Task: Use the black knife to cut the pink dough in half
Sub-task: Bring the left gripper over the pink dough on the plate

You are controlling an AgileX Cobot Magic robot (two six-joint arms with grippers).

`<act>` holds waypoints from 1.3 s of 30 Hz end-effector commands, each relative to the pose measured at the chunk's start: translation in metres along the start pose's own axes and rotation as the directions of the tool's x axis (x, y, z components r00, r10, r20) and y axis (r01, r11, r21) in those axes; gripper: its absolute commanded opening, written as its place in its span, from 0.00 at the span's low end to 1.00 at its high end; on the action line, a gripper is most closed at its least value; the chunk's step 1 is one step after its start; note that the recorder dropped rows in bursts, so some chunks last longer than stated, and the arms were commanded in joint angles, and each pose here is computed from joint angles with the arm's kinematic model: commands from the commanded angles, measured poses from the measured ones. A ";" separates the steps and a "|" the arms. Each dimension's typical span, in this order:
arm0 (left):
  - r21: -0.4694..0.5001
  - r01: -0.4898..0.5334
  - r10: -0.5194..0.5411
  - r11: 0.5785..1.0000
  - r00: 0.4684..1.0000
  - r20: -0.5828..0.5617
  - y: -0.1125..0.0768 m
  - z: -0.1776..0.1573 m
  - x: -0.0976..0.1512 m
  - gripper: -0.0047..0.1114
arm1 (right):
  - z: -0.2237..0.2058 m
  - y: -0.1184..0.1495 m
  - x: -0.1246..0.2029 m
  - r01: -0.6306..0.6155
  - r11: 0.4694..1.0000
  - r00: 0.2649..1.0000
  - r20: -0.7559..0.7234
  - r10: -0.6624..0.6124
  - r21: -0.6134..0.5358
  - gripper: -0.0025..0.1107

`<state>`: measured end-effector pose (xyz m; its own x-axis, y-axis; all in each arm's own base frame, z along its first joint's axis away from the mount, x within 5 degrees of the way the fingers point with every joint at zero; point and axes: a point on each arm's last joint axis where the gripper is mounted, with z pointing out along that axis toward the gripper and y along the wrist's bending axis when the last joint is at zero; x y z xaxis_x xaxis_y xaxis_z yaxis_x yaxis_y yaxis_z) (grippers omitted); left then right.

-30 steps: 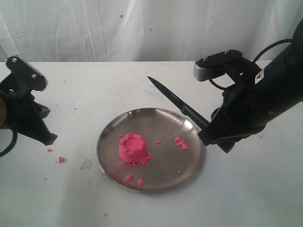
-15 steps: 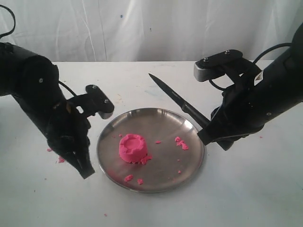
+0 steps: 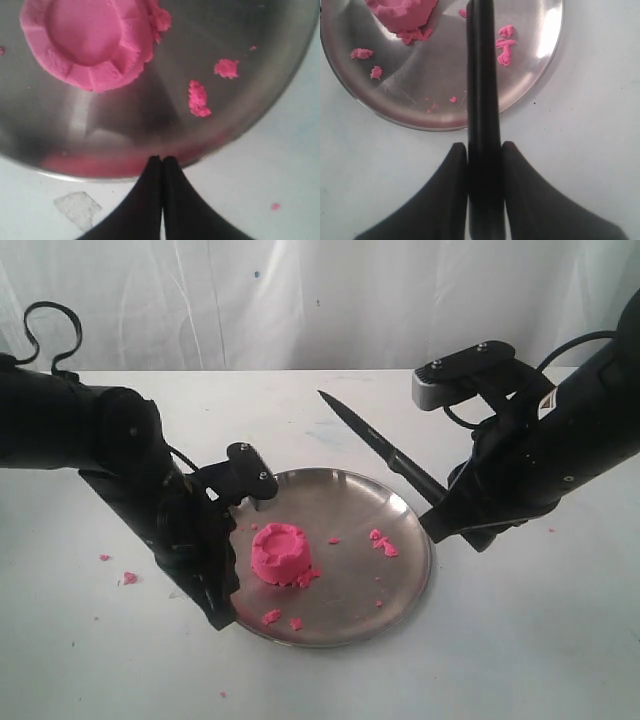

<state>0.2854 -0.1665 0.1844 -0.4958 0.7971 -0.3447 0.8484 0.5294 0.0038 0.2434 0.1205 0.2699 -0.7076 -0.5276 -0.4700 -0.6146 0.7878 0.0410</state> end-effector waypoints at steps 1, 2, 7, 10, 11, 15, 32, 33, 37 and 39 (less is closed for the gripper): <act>-0.048 0.009 -0.007 0.999 0.999 0.053 0.006 0.014 -0.006 0.04 | -0.002 0.000 0.000 0.000 1.000 1.000 0.018 0.000 0.011 0.02; -0.057 0.011 -0.008 0.998 0.998 0.061 0.008 0.017 -0.007 0.04 | -0.002 0.000 0.000 0.000 1.000 1.000 0.018 0.000 0.011 0.02; -0.072 0.016 -0.011 0.997 0.998 0.061 0.012 0.030 -0.007 0.04 | -0.002 -0.001 -0.002 0.000 1.000 0.999 0.035 -0.001 0.018 0.02; -0.081 0.022 -0.017 0.996 0.998 0.068 0.014 0.035 -0.007 0.04 | -0.002 -0.001 -0.003 0.000 1.000 0.999 0.042 -0.001 0.020 0.02; -0.085 0.022 -0.016 0.996 0.997 0.072 0.014 0.035 -0.007 0.04 | -0.002 -0.001 -0.003 0.000 1.000 0.999 0.042 -0.001 0.020 0.02; -0.091 0.024 -0.017 0.996 0.997 0.075 0.015 0.038 -0.007 0.04 | -0.002 0.000 -0.003 -0.017 1.000 0.999 0.047 0.017 0.005 0.02; -0.107 -0.016 0.020 0.994 0.999 0.033 0.021 0.073 0.000 0.04 | -0.002 0.000 -0.004 -0.019 1.000 0.998 0.056 0.019 0.006 0.02; -0.114 -0.055 0.057 0.992 0.998 0.017 0.021 0.069 0.000 0.04 | -0.002 0.000 -0.004 -0.019 1.000 0.998 0.056 0.019 0.006 0.02; -0.162 -0.111 0.119 0.981 0.992 0.041 0.023 0.050 -0.005 0.04 | -0.002 0.001 -0.004 -0.032 0.999 0.998 0.060 0.032 -0.006 0.02; -0.199 -0.090 0.111 0.976 0.989 0.096 0.024 0.036 -0.011 0.04 | 0.001 0.003 -0.004 -0.055 0.998 0.997 0.045 0.056 -0.035 0.02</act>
<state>0.3237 -0.1765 0.1455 -0.3787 0.8161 -0.4365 0.8327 0.5063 0.2240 0.2456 0.1229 0.2718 -0.7093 -0.4927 -0.5041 -0.5982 0.7990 0.0607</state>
